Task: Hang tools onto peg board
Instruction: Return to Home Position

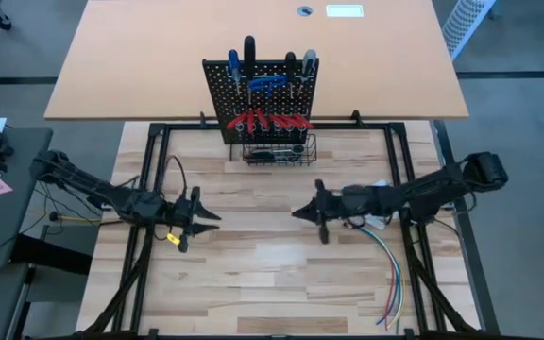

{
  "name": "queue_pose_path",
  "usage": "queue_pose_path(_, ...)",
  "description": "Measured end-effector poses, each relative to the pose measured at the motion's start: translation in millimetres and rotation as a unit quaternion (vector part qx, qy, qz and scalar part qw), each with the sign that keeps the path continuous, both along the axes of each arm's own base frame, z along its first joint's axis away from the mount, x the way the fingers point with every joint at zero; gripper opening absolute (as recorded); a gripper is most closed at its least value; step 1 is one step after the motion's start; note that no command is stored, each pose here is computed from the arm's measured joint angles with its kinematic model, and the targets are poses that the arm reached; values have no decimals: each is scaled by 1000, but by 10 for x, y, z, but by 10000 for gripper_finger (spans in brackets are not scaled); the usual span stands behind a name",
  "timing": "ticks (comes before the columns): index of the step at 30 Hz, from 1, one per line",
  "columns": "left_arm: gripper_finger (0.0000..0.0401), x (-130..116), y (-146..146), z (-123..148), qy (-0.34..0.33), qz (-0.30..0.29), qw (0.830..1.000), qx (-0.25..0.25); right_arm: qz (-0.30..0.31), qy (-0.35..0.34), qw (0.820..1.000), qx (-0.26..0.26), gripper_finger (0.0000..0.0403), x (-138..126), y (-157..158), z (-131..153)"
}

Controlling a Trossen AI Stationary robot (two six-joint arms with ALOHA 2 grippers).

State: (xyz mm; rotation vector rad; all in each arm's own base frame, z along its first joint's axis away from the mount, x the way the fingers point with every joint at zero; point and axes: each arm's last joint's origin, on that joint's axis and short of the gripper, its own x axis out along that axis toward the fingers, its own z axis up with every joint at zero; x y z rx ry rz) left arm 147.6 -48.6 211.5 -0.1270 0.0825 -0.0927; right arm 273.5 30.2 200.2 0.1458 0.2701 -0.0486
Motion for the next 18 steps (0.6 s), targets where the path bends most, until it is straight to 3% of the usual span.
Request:
queue_pose_path(2,103,-48,85,37,-7,18,1000,3,39,-43,998,6,4,-97,-70,72)
queue_pose_path(11,74,-400,342,166,-51,70,996,1,7,-114,993,16,4,-789,-206,73)
queue_pose_path(18,61,-602,401,164,-66,81,995,4,19,-166,986,5,4,-1073,-175,-22)
